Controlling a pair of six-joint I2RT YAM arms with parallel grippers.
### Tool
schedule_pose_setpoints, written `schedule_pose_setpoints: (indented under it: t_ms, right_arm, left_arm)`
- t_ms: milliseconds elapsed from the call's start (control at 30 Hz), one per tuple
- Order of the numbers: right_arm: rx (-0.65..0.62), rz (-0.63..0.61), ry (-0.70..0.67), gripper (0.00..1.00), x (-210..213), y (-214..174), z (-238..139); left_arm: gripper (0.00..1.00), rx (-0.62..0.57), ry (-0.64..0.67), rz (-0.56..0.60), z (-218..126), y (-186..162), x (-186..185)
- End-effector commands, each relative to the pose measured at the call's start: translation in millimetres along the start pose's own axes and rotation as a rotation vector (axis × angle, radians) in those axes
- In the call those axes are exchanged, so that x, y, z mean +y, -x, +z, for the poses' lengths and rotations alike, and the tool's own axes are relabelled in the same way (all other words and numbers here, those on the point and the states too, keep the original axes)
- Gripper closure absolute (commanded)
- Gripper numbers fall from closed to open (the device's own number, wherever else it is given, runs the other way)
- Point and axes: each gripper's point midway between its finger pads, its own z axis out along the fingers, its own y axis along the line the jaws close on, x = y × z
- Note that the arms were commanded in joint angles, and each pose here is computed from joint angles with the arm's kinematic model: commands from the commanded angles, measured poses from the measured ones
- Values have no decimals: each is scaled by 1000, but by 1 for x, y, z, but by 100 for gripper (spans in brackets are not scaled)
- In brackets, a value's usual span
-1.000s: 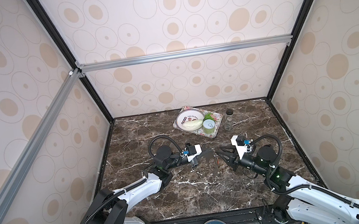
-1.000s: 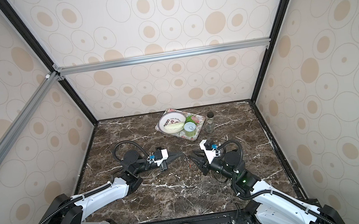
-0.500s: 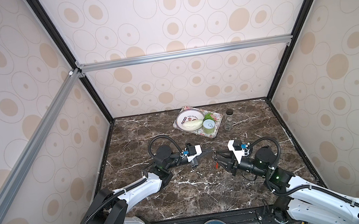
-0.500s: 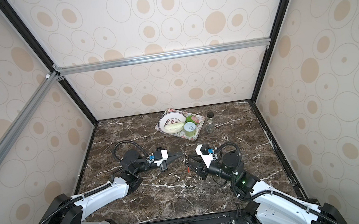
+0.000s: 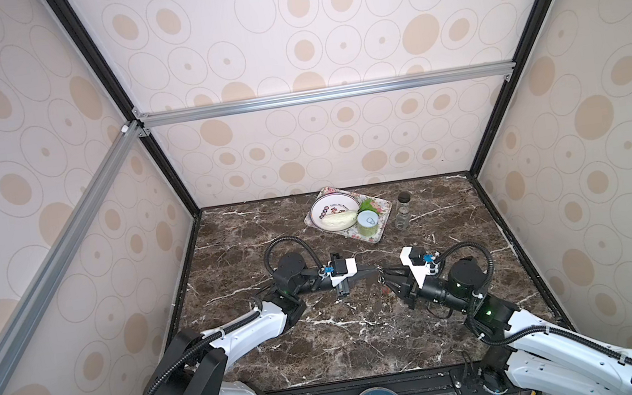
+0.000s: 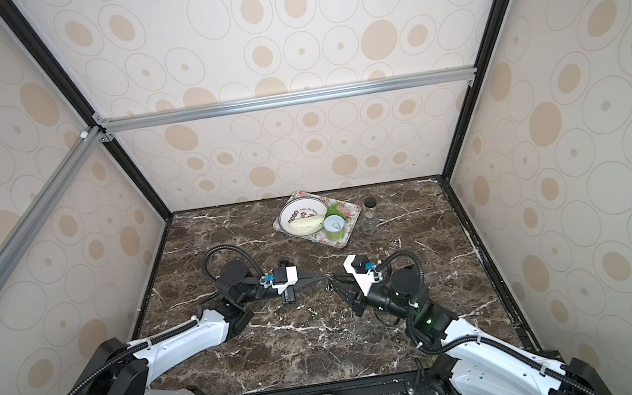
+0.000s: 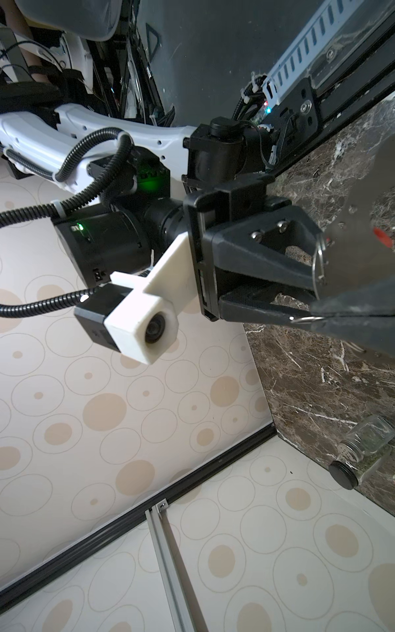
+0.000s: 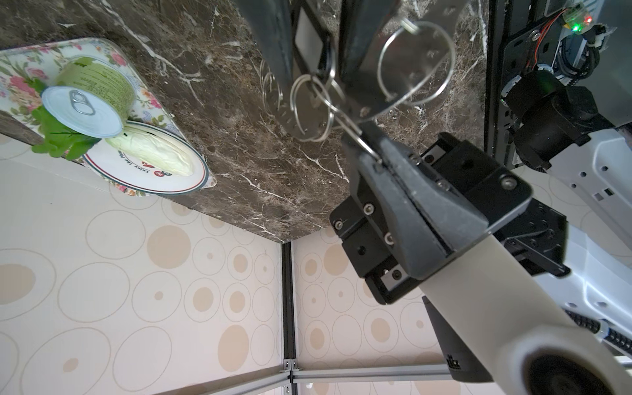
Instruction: Put the keys on the keyring
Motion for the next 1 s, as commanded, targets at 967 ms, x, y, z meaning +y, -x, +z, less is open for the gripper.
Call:
schedule_pose_setpoints:
  t_ms: [967]
  right_arm:
    - [-60,-14,-80,100,-8,9,-15]
  left_arm:
    - [100,-76,51,119,-5,29,5]
